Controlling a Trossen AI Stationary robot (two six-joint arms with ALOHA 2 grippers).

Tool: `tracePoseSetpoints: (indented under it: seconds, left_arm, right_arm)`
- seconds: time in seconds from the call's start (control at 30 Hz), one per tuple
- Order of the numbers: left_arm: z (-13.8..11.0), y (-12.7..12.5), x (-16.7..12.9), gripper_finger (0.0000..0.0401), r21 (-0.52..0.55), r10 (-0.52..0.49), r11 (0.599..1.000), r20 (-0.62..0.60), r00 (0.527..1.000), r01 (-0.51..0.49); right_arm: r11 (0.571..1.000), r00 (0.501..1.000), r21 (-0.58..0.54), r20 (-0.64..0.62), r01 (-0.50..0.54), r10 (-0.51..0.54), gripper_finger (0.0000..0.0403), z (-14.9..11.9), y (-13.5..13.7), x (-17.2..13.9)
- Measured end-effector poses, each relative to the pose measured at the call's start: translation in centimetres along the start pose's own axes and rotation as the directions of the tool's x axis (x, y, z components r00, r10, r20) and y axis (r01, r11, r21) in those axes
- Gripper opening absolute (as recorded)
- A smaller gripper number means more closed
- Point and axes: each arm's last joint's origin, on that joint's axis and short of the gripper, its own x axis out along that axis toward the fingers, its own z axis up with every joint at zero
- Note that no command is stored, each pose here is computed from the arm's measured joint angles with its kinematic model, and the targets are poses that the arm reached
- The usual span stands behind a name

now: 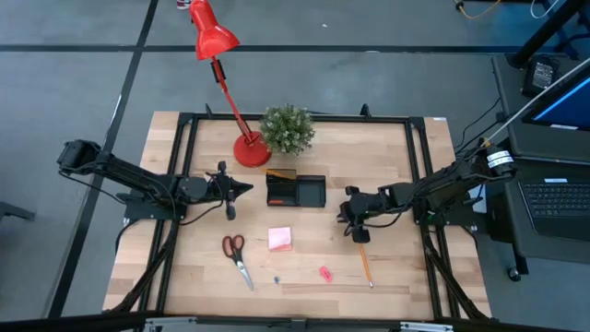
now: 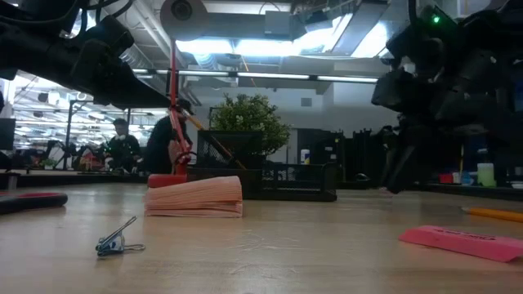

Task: Pick and place office supplies into organizer
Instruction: Put the pink binder clip into the black desk organizer

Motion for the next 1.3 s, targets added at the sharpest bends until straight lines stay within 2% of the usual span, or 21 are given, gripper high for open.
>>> tracePoseSetpoints:
  seconds: [0.27, 0.43, 0.57, 0.83, 1.03, 1.3]
  left_arm:
    - [0.0, 0.0, 0.0, 0.0002, 0.0, 0.0, 1.0, 0.0, 1.0, 0.0]
    - [0.0, 0.0, 0.0, 0.0002, 0.0, -0.004, 1.0, 0.0, 1.0, 0.004]
    - [0.0, 0.0, 0.0, 0.0002, 0.0, -0.004, 1.0, 0.0, 1.0, 0.004]
    - [0.0, 0.0, 0.0, 0.0002, 0.0, -0.004, 1.0, 0.0, 1.0, 0.004]
    - [0.0, 0.0, 0.0, 0.0002, 0.002, -0.004, 1.0, -0.002, 1.0, 0.004]
    - [0.0, 0.0, 0.0, 0.0002, 0.013, -0.003, 1.0, -0.004, 1.0, 0.003]
  right_arm:
    - [0.995, 0.992, -0.098, 0.123, 0.008, 0.004, 0.0067, 4.2, 0.1, -0.8]
    - [0.989, 0.981, -0.132, 0.191, 0.066, -0.04, 0.0067, 6.5, 0.0, -1.4]
    - [0.987, 0.971, -0.126, 0.227, 0.103, -0.073, 0.0067, 7.7, -0.1, -1.8]
    - [0.991, 0.947, -0.079, 0.313, 0.106, -0.077, 0.0067, 8.9, -0.2, -1.6]
    - [0.993, 0.952, -0.035, 0.288, 0.117, -0.102, 0.0067, 9.2, -1.1, 0.1]
    - [0.991, 0.967, -0.013, 0.221, 0.13, -0.124, 0.0067, 12.9, -2.3, 2.7]
